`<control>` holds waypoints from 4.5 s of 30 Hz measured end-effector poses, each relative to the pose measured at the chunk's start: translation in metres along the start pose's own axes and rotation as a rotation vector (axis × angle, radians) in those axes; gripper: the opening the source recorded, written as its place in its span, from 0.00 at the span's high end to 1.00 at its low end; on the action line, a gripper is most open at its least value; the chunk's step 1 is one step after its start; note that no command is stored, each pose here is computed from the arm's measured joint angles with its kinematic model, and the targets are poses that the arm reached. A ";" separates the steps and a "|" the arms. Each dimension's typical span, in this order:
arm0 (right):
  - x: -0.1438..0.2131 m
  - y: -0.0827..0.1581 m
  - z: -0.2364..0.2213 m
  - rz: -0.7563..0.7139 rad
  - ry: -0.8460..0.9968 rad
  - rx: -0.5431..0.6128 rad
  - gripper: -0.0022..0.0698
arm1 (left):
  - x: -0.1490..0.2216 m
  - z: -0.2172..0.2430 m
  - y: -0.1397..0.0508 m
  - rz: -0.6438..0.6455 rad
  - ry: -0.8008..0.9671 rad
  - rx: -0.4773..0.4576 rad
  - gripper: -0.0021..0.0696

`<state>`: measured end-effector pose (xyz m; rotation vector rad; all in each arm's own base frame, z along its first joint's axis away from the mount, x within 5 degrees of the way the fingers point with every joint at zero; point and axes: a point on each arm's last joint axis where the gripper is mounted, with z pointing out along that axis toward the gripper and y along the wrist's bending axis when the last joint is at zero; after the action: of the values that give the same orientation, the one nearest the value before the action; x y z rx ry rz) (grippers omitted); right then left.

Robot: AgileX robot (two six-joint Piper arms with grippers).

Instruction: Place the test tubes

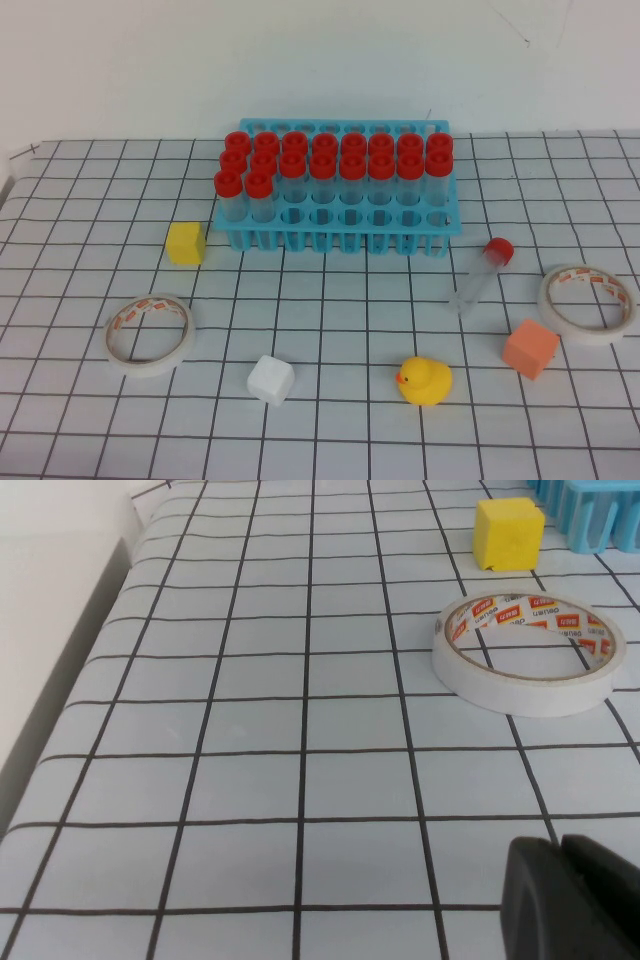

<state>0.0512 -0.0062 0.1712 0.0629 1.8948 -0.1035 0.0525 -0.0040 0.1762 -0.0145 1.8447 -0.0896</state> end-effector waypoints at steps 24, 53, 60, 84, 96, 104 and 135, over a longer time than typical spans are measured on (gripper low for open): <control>0.000 0.000 0.000 0.000 0.000 0.000 0.97 | -0.005 0.000 0.001 0.058 -0.064 -0.010 0.97; -0.060 -0.003 -0.023 0.153 -0.744 -0.027 0.97 | -0.072 -0.035 -0.003 -0.132 -0.910 0.098 0.97; -0.078 -0.005 -0.035 0.305 -0.814 -0.071 0.97 | -0.075 -0.042 -0.012 -0.032 -0.987 0.178 0.97; -0.213 0.000 -0.025 -0.205 -0.001 -0.096 0.97 | -0.163 -0.004 0.002 -0.163 -0.169 -0.115 0.97; -0.185 0.029 0.069 -0.093 0.454 -0.448 0.97 | -0.120 0.012 0.001 -0.295 0.079 -0.106 0.97; -0.188 0.069 0.146 -0.047 0.626 -0.708 0.90 | -0.099 0.020 -0.021 -0.128 0.362 0.132 0.97; -0.150 0.200 0.292 -0.146 1.038 -0.415 0.19 | -0.101 0.035 -0.035 -0.090 0.365 0.299 0.97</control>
<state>0.3939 0.1639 0.2125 -0.3740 2.9136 0.2812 0.1128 -0.0349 0.2663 0.1356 2.1769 -0.4562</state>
